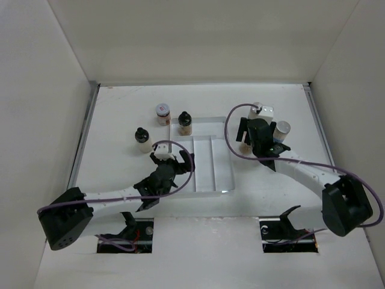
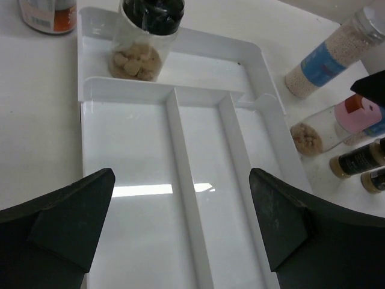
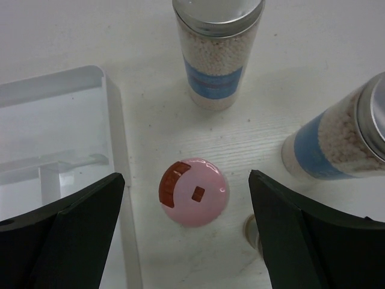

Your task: Organize the condiment bottles

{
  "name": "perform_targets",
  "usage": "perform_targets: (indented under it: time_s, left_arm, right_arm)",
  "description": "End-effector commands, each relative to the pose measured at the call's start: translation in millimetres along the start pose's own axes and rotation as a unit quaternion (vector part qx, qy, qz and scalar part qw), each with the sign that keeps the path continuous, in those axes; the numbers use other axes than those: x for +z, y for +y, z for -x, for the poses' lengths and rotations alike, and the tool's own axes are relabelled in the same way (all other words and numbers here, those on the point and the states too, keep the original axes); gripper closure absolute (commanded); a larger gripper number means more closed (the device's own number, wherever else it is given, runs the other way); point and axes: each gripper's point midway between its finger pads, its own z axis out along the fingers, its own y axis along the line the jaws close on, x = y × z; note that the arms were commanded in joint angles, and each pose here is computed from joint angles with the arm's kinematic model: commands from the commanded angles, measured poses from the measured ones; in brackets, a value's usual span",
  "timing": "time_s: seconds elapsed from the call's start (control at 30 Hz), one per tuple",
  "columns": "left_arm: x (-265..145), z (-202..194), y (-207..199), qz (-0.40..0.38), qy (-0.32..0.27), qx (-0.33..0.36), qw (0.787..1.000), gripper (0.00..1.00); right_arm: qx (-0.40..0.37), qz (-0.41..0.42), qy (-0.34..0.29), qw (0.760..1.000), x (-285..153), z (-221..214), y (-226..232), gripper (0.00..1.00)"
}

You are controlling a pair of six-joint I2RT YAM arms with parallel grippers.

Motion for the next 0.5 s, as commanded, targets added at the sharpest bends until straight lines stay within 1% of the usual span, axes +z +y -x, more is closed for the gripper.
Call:
perform_targets:
  time_s: [0.0, 0.23, 0.4, 0.47]
  left_arm:
    - [1.3, 14.7, -19.3, -0.047, -0.040, -0.061, 0.996, 0.03]
    - [-3.0, 13.3, -16.9, -0.062, -0.058, -0.075, 0.994, 0.03]
    - [-8.8, 18.7, -13.9, -0.063, -0.068, -0.084, 0.992, 0.03]
    - [-8.4, 16.5, -12.3, -0.061, -0.066, -0.084, 0.992, 0.03]
  right_arm:
    - [0.000, 0.005, -0.013, 1.000, 9.3, 23.6, 12.0, 0.10]
    - [-0.008, -0.018, 0.020, 1.000, 32.0, 10.4, 14.0, 0.20]
    - [-0.018, -0.067, 0.025, 0.997, 34.0, 2.9, -1.6, 0.18]
    - [-0.021, -0.074, 0.028, 0.997, 33.6, -0.8, -4.4, 0.18]
